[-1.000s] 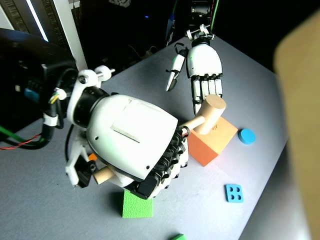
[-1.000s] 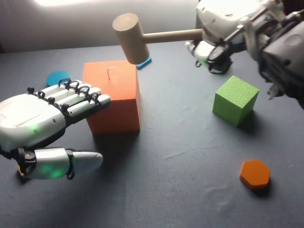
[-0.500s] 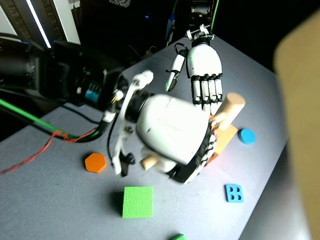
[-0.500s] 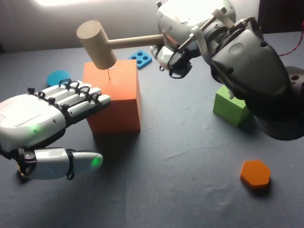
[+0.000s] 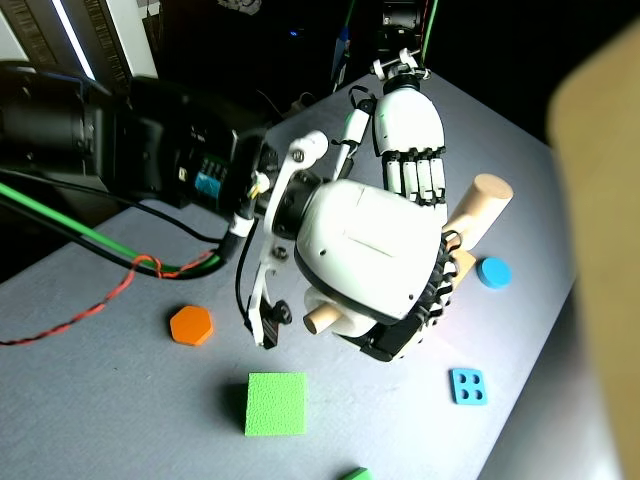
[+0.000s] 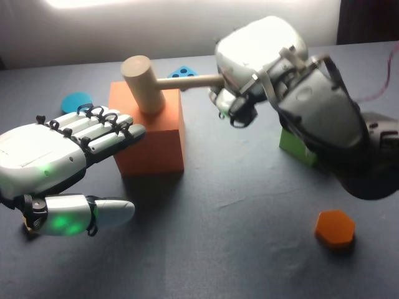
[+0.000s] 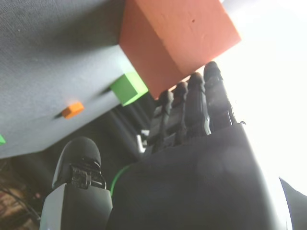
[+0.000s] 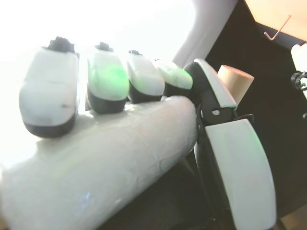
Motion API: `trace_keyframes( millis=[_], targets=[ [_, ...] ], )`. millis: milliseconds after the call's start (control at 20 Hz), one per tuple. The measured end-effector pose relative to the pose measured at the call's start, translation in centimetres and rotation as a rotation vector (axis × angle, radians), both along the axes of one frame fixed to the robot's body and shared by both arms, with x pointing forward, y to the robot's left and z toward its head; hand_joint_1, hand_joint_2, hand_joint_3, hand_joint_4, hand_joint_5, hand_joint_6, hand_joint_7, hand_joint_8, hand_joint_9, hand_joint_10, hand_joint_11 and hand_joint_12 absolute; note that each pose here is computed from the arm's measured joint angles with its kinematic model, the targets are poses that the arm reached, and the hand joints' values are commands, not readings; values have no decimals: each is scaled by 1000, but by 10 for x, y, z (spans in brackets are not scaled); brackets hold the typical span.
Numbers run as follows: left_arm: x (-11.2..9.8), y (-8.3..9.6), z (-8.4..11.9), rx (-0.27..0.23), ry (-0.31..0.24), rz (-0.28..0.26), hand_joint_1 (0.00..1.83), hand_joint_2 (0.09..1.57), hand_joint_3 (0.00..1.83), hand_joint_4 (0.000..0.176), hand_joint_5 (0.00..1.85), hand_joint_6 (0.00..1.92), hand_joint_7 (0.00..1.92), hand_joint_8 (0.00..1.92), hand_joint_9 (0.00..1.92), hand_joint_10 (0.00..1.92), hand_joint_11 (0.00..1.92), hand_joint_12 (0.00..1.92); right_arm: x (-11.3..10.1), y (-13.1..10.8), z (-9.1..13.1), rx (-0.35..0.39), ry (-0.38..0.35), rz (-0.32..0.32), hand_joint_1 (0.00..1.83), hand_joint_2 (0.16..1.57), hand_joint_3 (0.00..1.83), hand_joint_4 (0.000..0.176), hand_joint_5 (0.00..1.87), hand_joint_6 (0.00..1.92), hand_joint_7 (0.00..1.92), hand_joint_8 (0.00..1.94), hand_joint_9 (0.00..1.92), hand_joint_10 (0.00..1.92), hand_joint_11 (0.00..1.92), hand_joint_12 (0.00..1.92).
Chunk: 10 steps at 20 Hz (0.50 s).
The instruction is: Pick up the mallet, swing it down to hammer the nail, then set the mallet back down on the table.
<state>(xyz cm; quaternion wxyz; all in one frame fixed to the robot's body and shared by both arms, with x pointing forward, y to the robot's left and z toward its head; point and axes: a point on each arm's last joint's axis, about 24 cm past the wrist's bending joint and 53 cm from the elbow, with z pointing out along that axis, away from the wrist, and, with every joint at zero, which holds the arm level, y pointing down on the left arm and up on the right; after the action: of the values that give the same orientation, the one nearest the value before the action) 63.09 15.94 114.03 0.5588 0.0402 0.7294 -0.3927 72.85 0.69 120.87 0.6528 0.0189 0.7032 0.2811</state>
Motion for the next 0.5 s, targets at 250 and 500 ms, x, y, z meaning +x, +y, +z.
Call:
trace_keyframes(
  millis=[250, 500],
  targets=[
    [0, 0, 0, 0, 1, 0, 0, 1234, 0, 0, 43, 8, 40, 10, 19, 7, 0, 0, -3, 0, 4, 2, -13, 13, 466, 1547, 1, 0, 1107, 1921, 1483, 1941, 1576, 1921, 1685, 1921],
    [0, 0, 0, -1, -1, 0, 0, 1243, 2, 0, 30, 1, 24, 1, 0, 0, 0, 0, -10, -27, 31, 5, -62, 23, 510, 1534, 0, 0, 1099, 1921, 1476, 1941, 1573, 1921, 1686, 1921]
  ],
)
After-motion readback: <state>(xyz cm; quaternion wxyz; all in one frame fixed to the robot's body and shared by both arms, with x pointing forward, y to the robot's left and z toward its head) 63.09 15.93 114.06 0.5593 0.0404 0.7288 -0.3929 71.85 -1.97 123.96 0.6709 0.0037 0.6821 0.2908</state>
